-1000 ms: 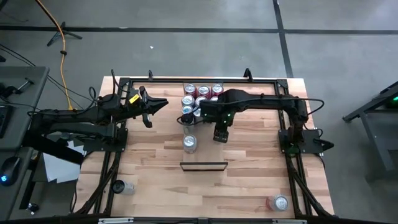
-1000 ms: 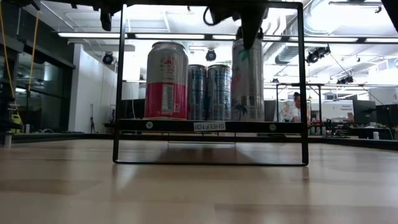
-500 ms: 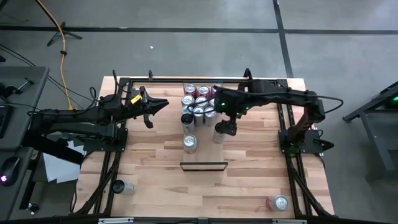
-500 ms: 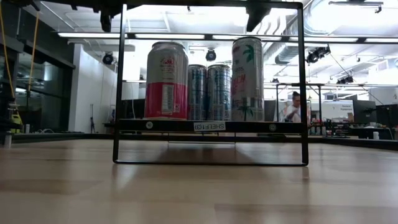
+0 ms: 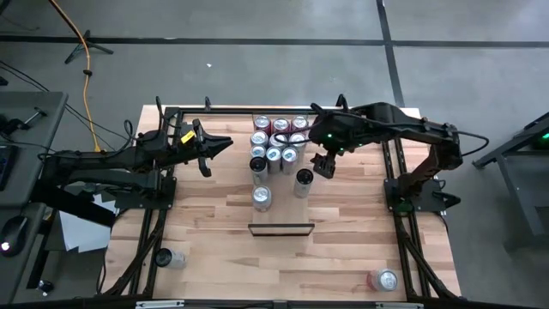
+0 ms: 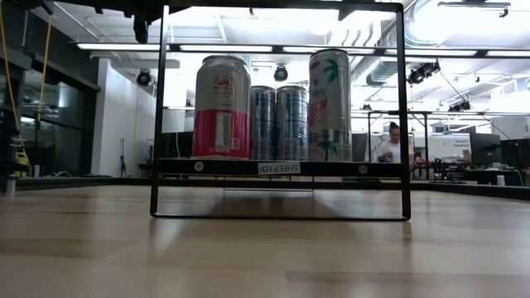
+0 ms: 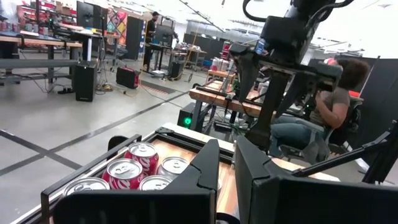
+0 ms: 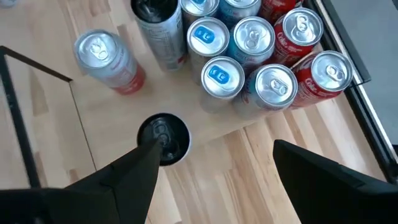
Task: Place canned beverage on shelf
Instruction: Put the right white pink soda can on the shelf aligned with the other white pink soda can
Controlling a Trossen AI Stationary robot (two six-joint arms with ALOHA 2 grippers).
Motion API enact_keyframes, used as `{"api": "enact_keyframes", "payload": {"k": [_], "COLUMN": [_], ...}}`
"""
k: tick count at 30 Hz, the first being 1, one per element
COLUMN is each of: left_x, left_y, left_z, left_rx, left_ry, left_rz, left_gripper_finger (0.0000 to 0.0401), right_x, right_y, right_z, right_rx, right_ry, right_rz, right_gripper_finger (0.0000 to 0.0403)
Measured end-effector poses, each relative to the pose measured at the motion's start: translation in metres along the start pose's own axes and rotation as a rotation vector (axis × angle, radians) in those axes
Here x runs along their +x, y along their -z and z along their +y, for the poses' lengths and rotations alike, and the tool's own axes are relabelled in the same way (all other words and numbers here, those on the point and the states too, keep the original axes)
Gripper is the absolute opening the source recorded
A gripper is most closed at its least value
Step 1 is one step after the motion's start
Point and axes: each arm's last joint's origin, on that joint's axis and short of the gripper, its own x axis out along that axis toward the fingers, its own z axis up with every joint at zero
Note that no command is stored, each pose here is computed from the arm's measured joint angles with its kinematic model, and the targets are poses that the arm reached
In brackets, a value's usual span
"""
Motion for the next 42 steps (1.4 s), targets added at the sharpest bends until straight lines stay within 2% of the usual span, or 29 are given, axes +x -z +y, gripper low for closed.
{"api": "enact_keyframes", "payload": {"k": [14, 18, 22, 28, 32, 42], "left_x": [0.0, 0.0, 0.0, 0.0, 0.0, 0.0], "left_y": [0.0, 0.0, 0.0, 0.0, 0.0, 0.0], "left_z": [0.0, 0.0, 0.0, 0.0, 0.0, 0.0], "left_rx": [0.0, 0.0, 0.001, 0.0, 0.001, 0.0], "left_ry": [0.0, 0.0, 0.0, 0.0, 0.0, 0.0], "left_rz": [0.001, 0.002, 0.002, 0.002, 0.002, 0.002], "left_gripper_finger": [0.0, 0.0, 0.0, 0.0, 0.0, 0.0], "right_x": [-0.023, -0.024, -0.007, 0.011, 0.015, 0.017], "right_y": [0.016, 0.029, 0.062, 0.101, 0.11, 0.112], "right_z": [-0.003, -0.001, -0.002, -0.005, -0.007, -0.008], "right_rx": [-0.023, -0.03, 0.046, 0.209, 0.243, 0.205], "right_ry": [0.091, 0.132, 0.116, 0.004, -0.013, 0.012], "right_rz": [-0.02, -0.057, -0.09, -0.175, -0.198, -0.202], "right_gripper_finger": [0.0299, 0.0299, 0.0299, 0.0299, 0.0299, 0.0299]}}
